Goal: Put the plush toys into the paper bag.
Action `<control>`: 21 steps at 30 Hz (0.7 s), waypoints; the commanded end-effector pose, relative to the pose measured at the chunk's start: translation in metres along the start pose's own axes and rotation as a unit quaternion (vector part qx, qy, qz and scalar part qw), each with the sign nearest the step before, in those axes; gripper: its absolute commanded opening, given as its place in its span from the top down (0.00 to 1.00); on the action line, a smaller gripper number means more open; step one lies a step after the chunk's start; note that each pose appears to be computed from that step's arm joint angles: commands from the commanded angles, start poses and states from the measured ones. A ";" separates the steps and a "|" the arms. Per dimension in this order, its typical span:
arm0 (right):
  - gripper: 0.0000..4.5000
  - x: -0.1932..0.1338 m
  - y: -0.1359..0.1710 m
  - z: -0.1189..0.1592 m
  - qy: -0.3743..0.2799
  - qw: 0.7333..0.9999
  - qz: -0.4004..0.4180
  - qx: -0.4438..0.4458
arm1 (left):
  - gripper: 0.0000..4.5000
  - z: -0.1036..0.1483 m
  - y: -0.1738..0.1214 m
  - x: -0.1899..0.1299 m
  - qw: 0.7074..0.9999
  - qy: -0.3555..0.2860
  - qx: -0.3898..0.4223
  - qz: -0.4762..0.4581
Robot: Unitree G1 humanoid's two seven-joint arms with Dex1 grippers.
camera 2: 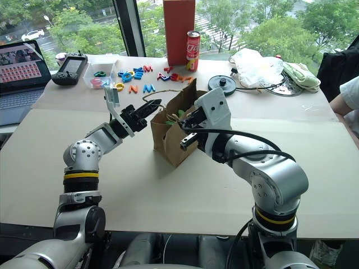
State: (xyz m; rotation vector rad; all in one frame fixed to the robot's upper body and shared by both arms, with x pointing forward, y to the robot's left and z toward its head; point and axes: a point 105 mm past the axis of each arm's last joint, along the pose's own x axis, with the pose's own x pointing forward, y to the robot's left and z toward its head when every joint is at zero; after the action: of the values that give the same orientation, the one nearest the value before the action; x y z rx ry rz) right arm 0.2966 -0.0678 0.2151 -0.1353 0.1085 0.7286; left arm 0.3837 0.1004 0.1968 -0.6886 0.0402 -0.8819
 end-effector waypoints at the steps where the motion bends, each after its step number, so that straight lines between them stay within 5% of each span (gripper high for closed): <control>1: 1.00 -0.004 -0.004 0.010 -0.022 1.000 -0.008 -0.009 | 0.76 0.018 -0.017 0.000 0.999 -0.018 0.010 -0.035; 3: 1.00 -0.006 -0.010 0.012 -0.025 1.000 -0.016 -0.003 | 0.60 0.021 -0.019 -0.001 0.999 -0.019 0.014 -0.042; 10: 0.51 -0.018 -0.026 0.026 -0.063 0.997 -0.034 0.015 | 0.02 0.031 -0.029 -0.006 0.998 -0.011 0.008 -0.066; 16: 0.05 -0.035 -0.028 0.048 -0.111 0.993 -0.028 0.007 | 0.00 0.035 -0.045 -0.027 0.994 0.021 -0.001 -0.107; 21: 0.01 -0.059 -0.027 0.056 -0.132 0.991 0.007 -0.007 | 0.00 0.031 -0.034 -0.052 0.995 0.059 0.023 -0.078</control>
State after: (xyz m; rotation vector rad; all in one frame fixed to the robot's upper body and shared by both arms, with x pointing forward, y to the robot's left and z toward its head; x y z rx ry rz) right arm 0.2890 -0.1147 0.2673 -0.0290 -0.0784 0.6976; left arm 0.3425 0.1341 0.2231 -0.6583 0.0929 -1.0500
